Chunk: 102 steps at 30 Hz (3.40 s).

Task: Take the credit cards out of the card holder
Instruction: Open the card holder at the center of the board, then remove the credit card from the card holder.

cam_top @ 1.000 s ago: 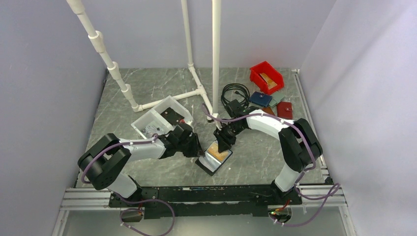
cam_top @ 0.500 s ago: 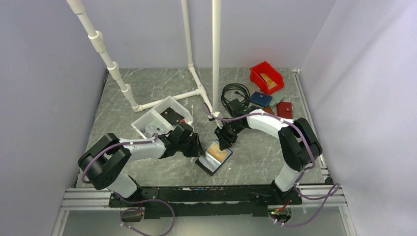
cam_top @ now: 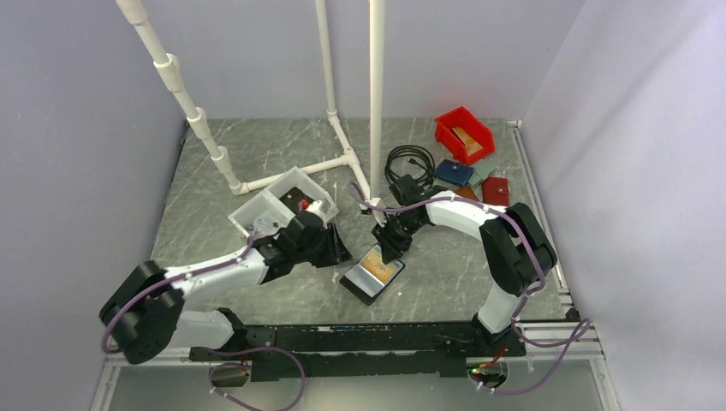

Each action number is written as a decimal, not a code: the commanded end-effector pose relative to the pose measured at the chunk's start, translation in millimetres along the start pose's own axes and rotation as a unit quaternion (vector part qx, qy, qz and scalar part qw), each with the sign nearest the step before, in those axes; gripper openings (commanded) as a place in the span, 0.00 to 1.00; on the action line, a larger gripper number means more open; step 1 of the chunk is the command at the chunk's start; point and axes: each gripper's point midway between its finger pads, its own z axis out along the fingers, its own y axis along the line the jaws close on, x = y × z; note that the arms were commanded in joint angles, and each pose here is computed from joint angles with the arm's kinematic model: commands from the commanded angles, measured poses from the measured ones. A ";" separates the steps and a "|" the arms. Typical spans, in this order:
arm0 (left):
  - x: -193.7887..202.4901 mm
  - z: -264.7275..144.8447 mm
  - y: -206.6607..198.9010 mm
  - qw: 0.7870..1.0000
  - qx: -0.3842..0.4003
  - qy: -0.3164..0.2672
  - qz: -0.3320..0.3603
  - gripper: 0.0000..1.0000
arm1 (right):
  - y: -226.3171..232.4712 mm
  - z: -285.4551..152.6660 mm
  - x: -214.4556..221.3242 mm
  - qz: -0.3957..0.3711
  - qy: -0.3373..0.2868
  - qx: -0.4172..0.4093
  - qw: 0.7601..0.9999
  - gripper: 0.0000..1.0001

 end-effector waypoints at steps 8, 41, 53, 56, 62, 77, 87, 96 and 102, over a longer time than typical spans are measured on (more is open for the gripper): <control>-42.6 -39.3 -74.8 0.987 0.138 -0.079 0.025 0.38 | -3.3 5.2 -0.5 -0.006 0.011 0.019 1.000 0.25; 40.0 47.4 -33.2 0.988 0.093 0.060 -0.104 0.42 | 0.7 4.2 -3.3 -0.005 0.006 0.010 1.000 0.20; 43.2 60.6 -13.6 0.988 0.059 0.047 -0.136 0.33 | 12.9 -4.2 -13.1 0.007 -0.024 -0.034 0.999 0.22; 44.9 61.7 -10.4 0.988 0.053 0.048 -0.134 0.31 | 10.9 -4.0 -12.8 0.009 -0.023 -0.030 0.999 0.23; 46.3 62.8 -7.5 0.989 0.050 0.049 -0.130 0.29 | 5.7 -9.3 -15.3 0.018 -0.033 -0.024 0.999 0.25; 47.4 64.9 -9.9 0.990 0.054 0.056 -0.122 0.30 | 5.5 -12.5 -17.6 0.021 -0.043 -0.026 0.998 0.26; 47.4 63.1 -10.6 0.989 0.059 0.054 -0.124 0.31 | -5.7 -6.1 -9.0 0.037 -0.024 -0.005 0.999 0.25; 46.2 62.5 -14.3 0.988 0.075 0.049 -0.129 0.35 | 8.4 0.3 -6.9 0.030 -0.015 -0.042 0.999 0.21; 44.7 60.9 -12.4 0.987 0.080 0.042 -0.134 0.38 | 17.2 1.9 -8.0 0.028 -0.016 -0.066 0.997 0.13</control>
